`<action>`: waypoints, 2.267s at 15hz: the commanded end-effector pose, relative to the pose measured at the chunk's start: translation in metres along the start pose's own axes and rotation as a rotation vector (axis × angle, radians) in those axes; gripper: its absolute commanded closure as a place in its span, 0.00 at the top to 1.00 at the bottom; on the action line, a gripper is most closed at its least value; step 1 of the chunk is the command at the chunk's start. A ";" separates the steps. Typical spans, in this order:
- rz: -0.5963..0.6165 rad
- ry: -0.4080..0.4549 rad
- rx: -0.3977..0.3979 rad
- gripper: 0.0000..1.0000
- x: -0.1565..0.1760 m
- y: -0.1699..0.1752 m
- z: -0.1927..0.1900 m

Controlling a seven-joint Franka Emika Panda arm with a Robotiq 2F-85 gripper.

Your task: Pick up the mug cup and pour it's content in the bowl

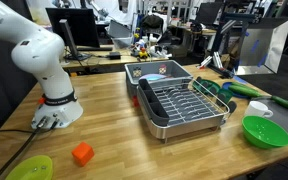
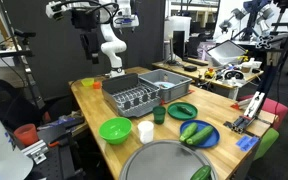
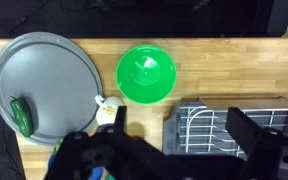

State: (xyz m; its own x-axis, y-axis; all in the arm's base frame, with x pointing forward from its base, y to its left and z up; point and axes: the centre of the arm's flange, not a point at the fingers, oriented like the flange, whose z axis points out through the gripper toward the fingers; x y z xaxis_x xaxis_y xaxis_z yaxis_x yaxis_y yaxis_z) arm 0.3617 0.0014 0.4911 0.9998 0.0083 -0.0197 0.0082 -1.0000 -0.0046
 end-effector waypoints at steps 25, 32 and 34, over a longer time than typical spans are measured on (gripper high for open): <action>0.038 0.031 -0.006 1.00 0.012 0.011 0.013; 0.305 -0.082 0.069 1.00 0.036 0.049 0.080; 0.421 -0.095 0.082 1.00 0.045 0.062 0.099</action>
State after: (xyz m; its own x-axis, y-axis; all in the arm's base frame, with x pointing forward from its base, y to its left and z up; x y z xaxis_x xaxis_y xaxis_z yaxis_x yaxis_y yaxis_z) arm 0.3906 -0.0497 0.4109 0.9579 -0.2635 -0.1137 -0.2692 -0.9624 -0.0375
